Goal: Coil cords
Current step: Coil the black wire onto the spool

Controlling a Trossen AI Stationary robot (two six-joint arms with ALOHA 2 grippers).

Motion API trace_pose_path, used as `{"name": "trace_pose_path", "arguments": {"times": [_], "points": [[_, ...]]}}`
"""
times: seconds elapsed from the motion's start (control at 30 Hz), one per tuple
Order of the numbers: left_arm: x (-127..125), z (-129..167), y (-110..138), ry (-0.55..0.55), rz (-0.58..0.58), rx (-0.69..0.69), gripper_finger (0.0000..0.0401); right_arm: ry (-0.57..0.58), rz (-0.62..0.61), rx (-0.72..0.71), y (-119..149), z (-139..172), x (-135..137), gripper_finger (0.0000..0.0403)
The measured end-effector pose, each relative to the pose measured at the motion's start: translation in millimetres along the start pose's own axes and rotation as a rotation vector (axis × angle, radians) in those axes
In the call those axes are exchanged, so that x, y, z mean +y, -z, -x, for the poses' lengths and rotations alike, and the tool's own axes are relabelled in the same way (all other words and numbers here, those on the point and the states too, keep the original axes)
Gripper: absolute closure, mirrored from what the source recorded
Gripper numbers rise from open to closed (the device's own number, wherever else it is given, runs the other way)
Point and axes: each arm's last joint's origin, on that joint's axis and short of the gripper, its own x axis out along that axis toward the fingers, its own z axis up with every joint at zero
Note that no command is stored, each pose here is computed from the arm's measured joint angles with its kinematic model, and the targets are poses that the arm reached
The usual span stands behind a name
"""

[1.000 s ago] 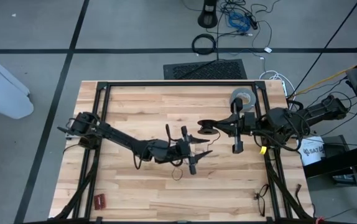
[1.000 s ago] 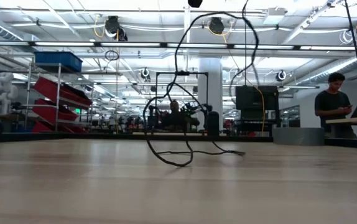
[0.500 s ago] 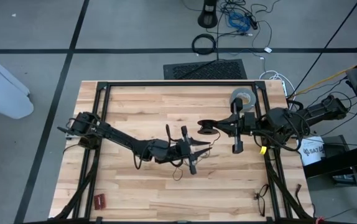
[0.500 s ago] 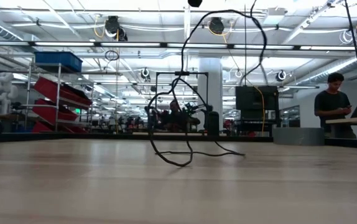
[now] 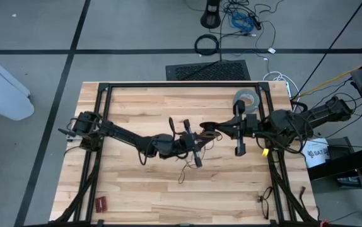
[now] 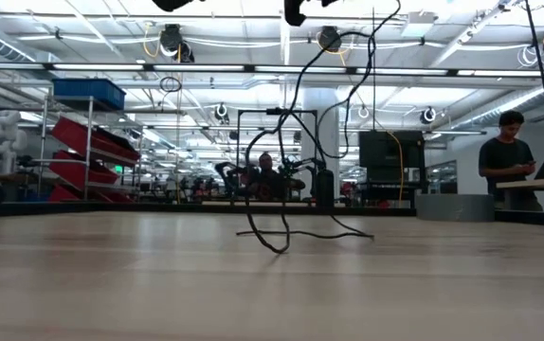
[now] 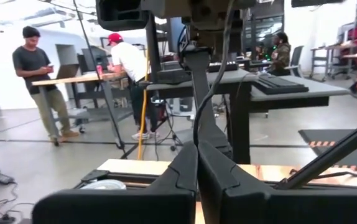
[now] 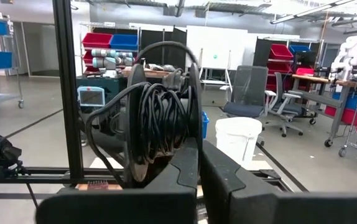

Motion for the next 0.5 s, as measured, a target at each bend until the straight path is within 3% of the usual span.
{"name": "trace_pose_path", "arguments": {"times": [0.5], "points": [[23.4, -11.4, 0.2, 0.020, 0.065, -0.030, 0.0399, 0.008, 0.007, 0.016, 2.7, -2.2, -0.3, 0.0403]]}}
